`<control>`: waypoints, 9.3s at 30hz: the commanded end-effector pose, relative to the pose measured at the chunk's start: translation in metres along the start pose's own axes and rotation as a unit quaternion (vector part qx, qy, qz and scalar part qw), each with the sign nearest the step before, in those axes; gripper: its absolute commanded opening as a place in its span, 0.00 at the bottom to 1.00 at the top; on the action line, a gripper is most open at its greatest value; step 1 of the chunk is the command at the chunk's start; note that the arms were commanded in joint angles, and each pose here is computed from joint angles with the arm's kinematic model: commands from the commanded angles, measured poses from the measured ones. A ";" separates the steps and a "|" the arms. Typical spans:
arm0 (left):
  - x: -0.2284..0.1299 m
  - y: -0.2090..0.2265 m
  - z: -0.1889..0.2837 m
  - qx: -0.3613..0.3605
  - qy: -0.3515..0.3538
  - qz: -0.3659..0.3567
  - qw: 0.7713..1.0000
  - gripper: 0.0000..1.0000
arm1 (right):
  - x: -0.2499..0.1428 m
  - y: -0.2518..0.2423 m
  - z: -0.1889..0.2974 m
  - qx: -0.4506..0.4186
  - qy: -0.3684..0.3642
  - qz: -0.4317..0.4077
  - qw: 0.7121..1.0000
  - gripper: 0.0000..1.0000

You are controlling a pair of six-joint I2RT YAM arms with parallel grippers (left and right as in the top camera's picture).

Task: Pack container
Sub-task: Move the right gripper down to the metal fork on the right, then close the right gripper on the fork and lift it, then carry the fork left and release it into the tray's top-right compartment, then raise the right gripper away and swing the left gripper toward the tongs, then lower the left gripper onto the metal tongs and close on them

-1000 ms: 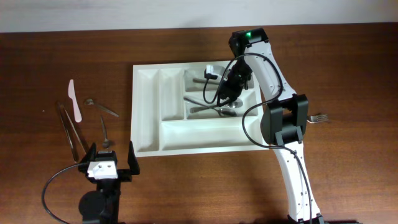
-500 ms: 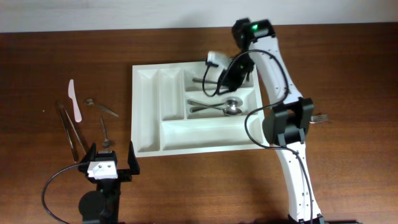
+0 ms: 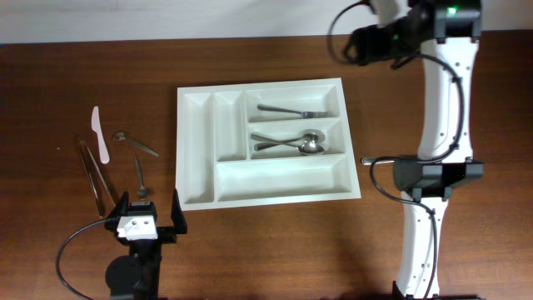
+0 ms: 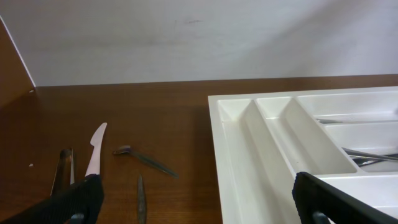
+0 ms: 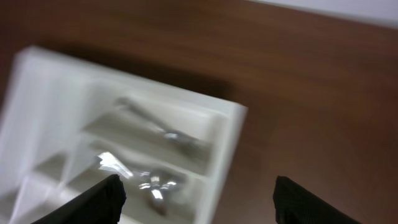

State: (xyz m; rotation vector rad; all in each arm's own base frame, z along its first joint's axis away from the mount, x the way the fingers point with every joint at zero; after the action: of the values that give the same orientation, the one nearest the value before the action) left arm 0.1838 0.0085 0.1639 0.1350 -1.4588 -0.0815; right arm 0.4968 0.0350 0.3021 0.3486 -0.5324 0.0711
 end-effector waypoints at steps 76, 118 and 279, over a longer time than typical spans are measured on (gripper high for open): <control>-0.002 0.001 0.000 0.002 0.001 -0.007 1.000 0.99 | -0.212 -0.151 -0.091 -0.284 -0.026 -0.711 0.643 0.70; -0.002 0.001 0.000 0.002 0.001 -0.008 1.000 0.99 | -0.257 -0.167 -0.106 -0.330 0.062 -0.699 0.631 0.58; 0.065 -0.027 -0.102 -0.173 0.498 0.209 0.824 0.93 | -0.070 -0.180 0.014 -0.331 -0.012 -0.445 0.832 0.99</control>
State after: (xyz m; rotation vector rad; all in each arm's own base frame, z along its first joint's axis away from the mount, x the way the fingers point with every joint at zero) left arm 0.2768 -0.0229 0.2115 -0.3529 -0.3379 0.0900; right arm 0.4602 -0.1404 0.2115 -0.1193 -0.3211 -1.0182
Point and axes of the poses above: each gripper's point midway between its finger pads, its own z axis back along the fingers, its own y axis along the line the jaws close on, x = y × z, the point moved 6 cm from there along z, back along the fingers, and after that the axes turned 6 degrees about -z, right-handed, at the moved point
